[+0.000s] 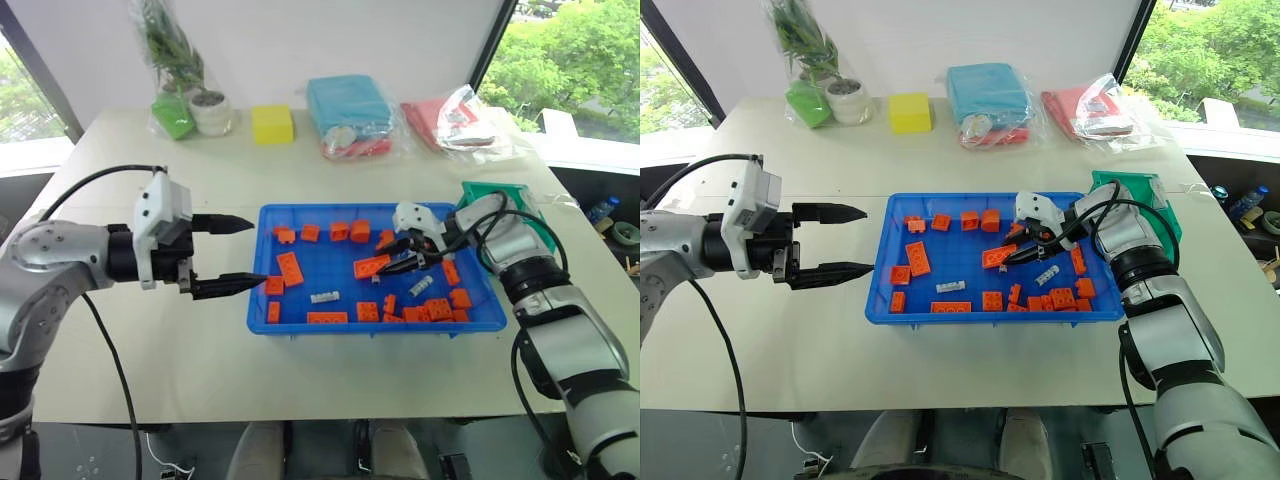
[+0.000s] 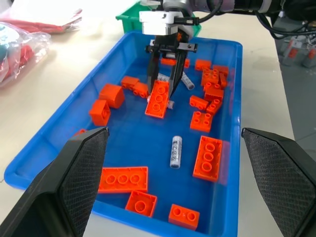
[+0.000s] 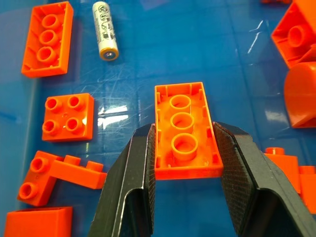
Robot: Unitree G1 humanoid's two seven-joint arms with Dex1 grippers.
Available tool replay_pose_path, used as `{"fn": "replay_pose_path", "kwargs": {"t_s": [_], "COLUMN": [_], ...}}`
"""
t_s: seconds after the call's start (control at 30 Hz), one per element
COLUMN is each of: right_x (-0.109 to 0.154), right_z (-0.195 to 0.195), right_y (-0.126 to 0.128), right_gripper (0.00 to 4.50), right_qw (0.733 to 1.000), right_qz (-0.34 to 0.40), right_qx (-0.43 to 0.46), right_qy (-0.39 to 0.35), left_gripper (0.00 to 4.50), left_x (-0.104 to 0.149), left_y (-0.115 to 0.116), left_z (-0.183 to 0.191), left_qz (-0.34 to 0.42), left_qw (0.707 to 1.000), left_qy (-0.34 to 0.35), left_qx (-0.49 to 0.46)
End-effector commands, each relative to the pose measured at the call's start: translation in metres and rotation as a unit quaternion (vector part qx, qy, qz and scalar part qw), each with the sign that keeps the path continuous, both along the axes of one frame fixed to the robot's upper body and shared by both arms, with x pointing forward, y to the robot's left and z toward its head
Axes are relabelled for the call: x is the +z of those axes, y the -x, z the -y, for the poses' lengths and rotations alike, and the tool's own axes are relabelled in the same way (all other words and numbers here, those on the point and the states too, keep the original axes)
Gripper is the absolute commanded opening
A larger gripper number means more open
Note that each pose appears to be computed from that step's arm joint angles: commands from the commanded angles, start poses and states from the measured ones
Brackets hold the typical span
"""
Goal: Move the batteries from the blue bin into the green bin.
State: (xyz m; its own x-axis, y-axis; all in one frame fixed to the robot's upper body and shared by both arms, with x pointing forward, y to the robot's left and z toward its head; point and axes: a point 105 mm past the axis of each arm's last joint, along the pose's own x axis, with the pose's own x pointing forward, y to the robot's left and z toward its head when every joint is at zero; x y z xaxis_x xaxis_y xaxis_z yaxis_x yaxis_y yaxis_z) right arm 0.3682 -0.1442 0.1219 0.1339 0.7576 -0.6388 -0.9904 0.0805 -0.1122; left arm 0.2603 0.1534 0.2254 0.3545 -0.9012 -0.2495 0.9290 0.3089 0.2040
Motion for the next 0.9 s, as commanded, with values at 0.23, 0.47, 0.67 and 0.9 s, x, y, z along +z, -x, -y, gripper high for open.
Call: {"fn": "replay_pose_path", "kwargs": {"t_s": [0.23, 0.47, 0.67, 0.9], "right_x": [0.031, 0.028, 0.026, 0.003], "right_z": [-0.098, -0.139, -0.113, -0.098], "right_y": [0.006, 0.003, 0.033, 0.054], "right_gripper": [1.18, 4.09, 4.43, 4.43], "right_qw": [0.99, 0.986, 0.989, 0.992], "right_qz": [0.065, 0.101, 0.058, 0.019], "right_qx": [0.065, 0.031, 0.081, 0.106], "right_qy": [-0.103, -0.128, -0.112, -0.066], "left_gripper": [4.5, 4.5, 4.5, 4.5], "left_x": [0.007, 0.006, 0.004, 0.004], "left_y": [0.0, 0.001, 0.002, 0.002], "left_z": [0.002, 0.004, 0.002, 0.003], "left_qz": [0.024, 0.024, 0.023, 0.023], "left_qw": [1.0, 1.0, 1.0, 1.0], "left_qy": [0.0, 0.002, 0.001, 0.0], "left_qx": [-0.006, -0.006, -0.004, -0.006]}}
